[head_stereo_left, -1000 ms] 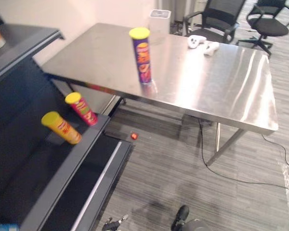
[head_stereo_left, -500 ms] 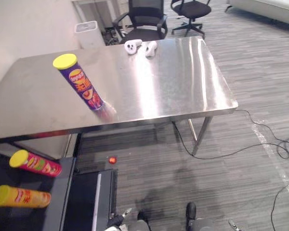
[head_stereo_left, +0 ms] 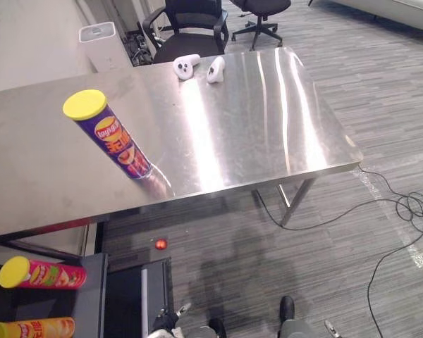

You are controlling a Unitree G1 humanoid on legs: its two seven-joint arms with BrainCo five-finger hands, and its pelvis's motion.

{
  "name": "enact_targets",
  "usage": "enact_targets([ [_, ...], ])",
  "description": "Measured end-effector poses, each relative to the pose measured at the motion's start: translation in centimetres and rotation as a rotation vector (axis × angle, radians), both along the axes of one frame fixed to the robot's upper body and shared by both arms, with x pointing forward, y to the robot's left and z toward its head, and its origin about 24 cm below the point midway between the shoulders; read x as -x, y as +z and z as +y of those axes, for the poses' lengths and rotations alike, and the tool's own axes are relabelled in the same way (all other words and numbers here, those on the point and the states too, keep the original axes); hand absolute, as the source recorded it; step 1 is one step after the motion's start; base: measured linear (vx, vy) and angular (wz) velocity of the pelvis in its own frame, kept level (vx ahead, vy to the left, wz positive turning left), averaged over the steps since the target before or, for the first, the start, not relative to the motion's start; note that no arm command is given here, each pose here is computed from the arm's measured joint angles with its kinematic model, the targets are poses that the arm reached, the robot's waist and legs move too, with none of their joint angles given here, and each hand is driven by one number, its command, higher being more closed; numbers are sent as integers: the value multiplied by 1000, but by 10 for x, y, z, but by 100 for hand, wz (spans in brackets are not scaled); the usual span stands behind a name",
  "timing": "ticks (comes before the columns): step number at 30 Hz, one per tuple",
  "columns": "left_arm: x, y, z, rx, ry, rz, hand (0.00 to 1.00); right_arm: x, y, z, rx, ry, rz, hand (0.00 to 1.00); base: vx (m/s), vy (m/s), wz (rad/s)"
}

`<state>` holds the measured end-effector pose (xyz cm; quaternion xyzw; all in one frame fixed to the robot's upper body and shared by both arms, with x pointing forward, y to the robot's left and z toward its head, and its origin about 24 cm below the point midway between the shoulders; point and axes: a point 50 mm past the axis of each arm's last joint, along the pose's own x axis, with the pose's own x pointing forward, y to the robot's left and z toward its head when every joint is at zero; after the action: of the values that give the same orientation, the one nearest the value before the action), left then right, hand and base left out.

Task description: Put the gum and the chips on the shelf.

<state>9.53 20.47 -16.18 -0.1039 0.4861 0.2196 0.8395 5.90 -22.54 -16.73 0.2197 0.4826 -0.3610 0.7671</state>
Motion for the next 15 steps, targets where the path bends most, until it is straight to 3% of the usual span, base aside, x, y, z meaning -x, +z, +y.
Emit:
enact_targets([
  [15, 10, -4, -6, 9, -67, 49, 0, 14, -4, 8, -36, 59, 43, 0, -56, -48, 7],
])
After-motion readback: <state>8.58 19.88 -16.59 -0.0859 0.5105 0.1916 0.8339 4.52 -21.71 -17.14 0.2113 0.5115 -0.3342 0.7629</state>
